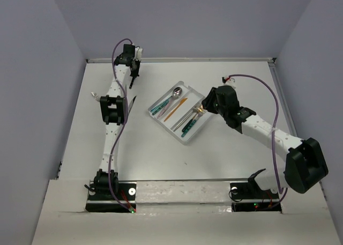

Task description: Sort the eating utensils into containers

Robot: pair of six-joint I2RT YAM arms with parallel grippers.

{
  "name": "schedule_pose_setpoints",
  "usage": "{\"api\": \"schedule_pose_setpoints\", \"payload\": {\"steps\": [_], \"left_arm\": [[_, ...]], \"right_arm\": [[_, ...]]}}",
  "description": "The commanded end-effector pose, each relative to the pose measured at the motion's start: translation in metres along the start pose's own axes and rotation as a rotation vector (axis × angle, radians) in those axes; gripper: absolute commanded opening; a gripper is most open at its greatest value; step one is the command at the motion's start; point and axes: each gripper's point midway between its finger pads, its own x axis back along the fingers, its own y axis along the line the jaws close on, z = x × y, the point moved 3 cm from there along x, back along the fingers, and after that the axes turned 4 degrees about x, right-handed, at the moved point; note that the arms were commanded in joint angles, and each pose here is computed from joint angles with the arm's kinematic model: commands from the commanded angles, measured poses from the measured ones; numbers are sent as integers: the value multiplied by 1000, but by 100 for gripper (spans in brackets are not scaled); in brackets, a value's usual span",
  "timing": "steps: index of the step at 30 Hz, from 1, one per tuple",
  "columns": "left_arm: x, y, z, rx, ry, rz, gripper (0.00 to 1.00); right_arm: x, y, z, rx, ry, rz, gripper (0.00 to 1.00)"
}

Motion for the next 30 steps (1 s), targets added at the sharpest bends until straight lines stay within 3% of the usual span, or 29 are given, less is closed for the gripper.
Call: {"api": "schedule_pose_setpoints", "payload": {"steps": [1,8,11,15,17,23,30], "left_arm": [[3,-14,13,0,59,70,0],[54,-29,-38,-12,-77,125,0],[107,-36,-75,-19,-184,137,0],[209,-62,-115,-46,-325,210,0],[258,-87,-120,-75,-367,292,0],[345,-163,-103,-216,-397,453,0],[384,-223,-70,-324,-397,490,0]], "right_arm": [[11,1,-15,5,-68,2,38],[18,-4,-15,9,-82,11,38],[20,-7,-15,7,-93,22,38],[23,-13,-13,14,-98,43,38],[24,-17,-13,21,-96,61,38],[29,-27,-15,41,-110,115,39],[39,-34,-20,50,-118,142,40]]}}
